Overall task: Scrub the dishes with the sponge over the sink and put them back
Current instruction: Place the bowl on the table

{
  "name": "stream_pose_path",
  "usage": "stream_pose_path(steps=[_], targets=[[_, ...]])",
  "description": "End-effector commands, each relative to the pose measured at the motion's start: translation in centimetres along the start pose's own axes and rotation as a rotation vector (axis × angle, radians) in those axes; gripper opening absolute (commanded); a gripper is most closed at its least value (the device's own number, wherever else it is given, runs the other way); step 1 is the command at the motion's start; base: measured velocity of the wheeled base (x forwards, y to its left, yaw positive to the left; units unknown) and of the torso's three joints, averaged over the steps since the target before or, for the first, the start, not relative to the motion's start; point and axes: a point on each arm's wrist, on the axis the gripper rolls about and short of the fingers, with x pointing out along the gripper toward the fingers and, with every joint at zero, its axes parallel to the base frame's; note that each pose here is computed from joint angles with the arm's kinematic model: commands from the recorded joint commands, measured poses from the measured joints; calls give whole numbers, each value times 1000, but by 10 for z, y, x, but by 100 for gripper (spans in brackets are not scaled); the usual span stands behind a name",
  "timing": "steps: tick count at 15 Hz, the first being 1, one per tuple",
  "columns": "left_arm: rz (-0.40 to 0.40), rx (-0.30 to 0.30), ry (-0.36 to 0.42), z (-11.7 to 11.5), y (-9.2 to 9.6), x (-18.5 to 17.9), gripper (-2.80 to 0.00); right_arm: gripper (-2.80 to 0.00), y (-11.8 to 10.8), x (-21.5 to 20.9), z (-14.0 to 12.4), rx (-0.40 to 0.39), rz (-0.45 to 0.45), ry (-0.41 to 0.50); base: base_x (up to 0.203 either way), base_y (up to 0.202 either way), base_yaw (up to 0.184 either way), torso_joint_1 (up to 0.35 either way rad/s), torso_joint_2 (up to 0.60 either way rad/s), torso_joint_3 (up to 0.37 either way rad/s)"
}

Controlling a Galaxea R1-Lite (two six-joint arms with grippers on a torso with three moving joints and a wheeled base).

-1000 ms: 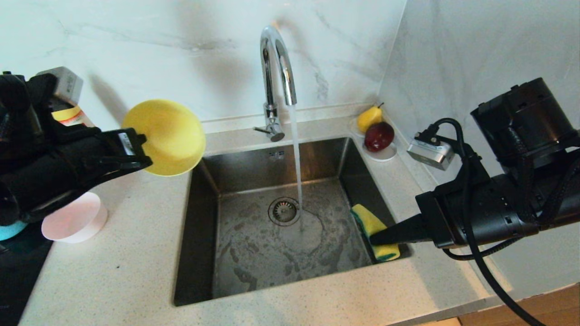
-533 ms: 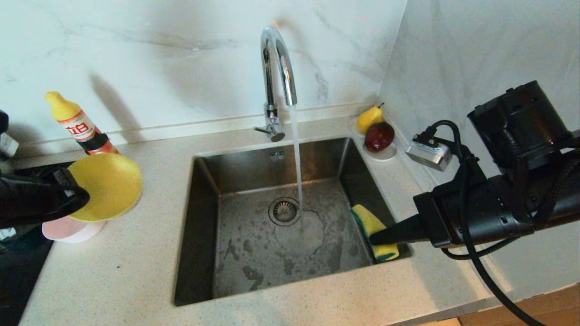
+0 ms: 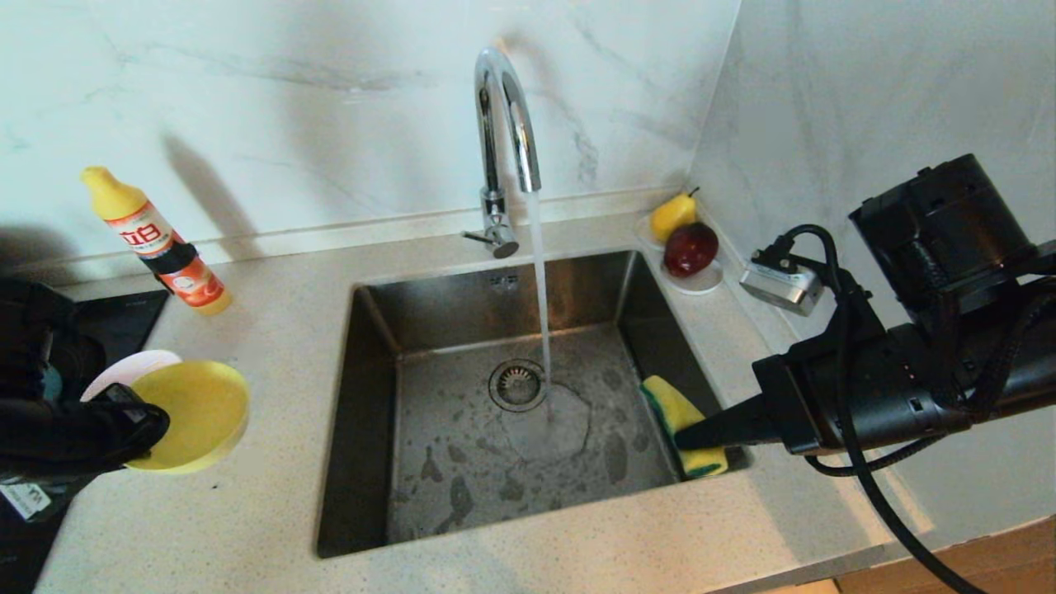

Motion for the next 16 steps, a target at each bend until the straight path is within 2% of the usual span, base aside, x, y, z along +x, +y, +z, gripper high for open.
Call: stream_pose_path(steps=[1, 3, 9, 12, 14, 15, 16], targets=[[69, -25, 51, -3, 9, 20, -280, -280, -2, 2, -1, 10, -2, 9, 0, 0, 0, 0, 0, 0], [106, -82, 67, 0, 17, 30, -280, -280, -2, 1, -1, 10, -3, 9, 0, 0, 0, 0, 0, 0], [164, -85, 138, -11, 26, 47, -280, -280, -3, 3, -1, 12, -4, 13, 0, 0, 0, 0, 0, 0], [119, -105, 147, -10, 28, 51, -280, -280, -2, 1, -2, 11, -3, 11, 0, 0, 0, 0, 0, 0], [117, -119, 142, -7, 31, 52, -280, -280, -3, 1, -4, 13, -5, 16, 0, 0, 0, 0, 0, 0], [119, -124, 138, -6, 32, 51, 0, -280, -3, 1, -4, 12, -5, 15, 0, 0, 0, 0, 0, 0], [113, -129, 128, -4, 33, 49, 0, -280, -3, 1, -4, 10, -6, 15, 0, 0, 0, 0, 0, 0]])
